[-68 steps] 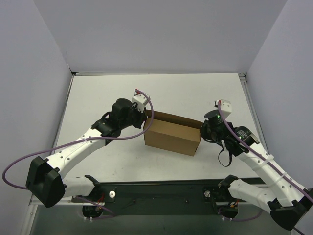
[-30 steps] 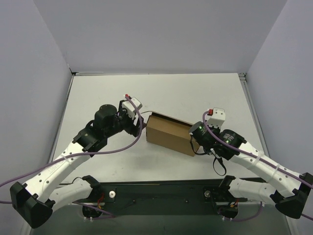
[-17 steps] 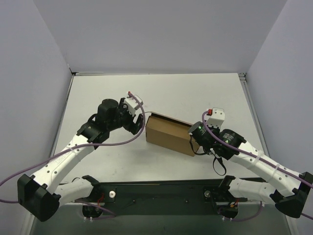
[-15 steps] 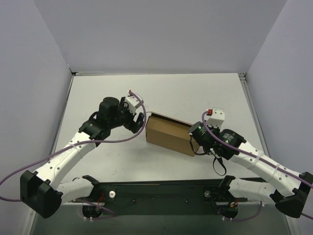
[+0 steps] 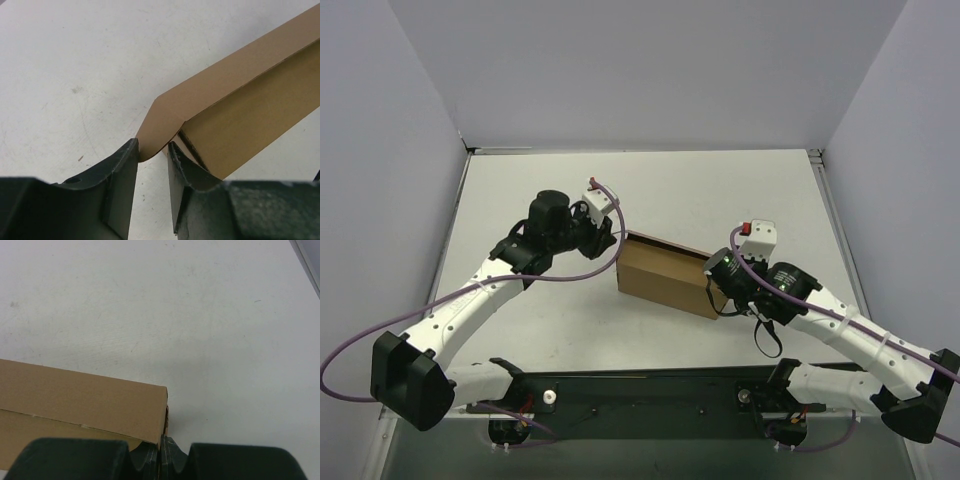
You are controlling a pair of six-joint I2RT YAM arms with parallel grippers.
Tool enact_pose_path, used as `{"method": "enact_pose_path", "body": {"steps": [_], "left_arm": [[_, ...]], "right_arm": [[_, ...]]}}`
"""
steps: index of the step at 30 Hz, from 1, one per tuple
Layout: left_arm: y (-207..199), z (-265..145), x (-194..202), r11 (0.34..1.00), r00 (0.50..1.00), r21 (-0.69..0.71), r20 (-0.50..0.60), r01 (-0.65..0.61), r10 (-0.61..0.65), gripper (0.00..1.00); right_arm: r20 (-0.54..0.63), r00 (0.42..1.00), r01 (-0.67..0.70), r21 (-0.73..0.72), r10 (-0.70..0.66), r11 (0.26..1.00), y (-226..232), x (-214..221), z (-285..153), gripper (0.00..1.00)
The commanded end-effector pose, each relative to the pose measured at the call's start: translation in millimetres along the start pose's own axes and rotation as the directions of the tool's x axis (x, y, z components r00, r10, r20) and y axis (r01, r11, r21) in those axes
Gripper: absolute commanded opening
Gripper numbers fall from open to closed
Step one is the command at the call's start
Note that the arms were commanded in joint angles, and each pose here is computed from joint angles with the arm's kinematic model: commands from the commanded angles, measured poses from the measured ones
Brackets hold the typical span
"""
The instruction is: Fold the paper box
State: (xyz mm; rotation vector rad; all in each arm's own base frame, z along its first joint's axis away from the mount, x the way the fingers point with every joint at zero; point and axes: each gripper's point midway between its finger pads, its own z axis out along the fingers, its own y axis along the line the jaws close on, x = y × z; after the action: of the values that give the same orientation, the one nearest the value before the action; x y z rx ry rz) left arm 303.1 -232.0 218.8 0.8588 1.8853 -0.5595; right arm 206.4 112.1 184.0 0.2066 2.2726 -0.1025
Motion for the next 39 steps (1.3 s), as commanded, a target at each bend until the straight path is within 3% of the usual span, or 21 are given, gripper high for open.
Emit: {"method": "enact_pose_path", "body": {"steps": [1,4,9,11,16,23,39], "left_arm": [[-4,-4,-39,0.999,0.992,0.029,0.124,-0.033,0.029,0.39],[-5,-1,-36,0.999,0.993,0.035,0.112,-0.027,0.023,0.29],[-5,-1,-40,1.0,0.995,0.024,0.101,-0.01,0.008,0.03],[-7,-2,-40,1.0,0.996,0.016,0.083,0.021,-0.022,0.0],[-5,1,-38,0.993,0.993,-0.021,-0.011,0.119,-0.12,0.0],[-7,4,-37,0.929,0.928,-0.082,-0.074,0.36,-0.366,0.0],[-31,1,-55,0.874,0.864,0.006,-0.152,0.486,-0.48,0.0]], "right_arm": [[-0.237,0.955,0.193,0.036,-0.179,0.981,-24,55,-5,0.0],[-0.234,0.956,0.192,0.035,-0.179,0.981,-24,54,-5,0.0],[-0.234,0.954,0.198,0.034,-0.185,0.98,-23,54,-6,0.0],[-0.229,0.954,0.206,0.039,-0.192,0.978,-23,53,-5,0.0],[-0.239,0.949,0.224,0.057,-0.205,0.973,-24,56,-1,0.0],[-0.25,0.941,0.254,0.073,-0.229,0.964,-20,58,2,0.0],[-0.269,0.924,0.314,0.121,-0.274,0.942,-22,62,11,0.0]]}}
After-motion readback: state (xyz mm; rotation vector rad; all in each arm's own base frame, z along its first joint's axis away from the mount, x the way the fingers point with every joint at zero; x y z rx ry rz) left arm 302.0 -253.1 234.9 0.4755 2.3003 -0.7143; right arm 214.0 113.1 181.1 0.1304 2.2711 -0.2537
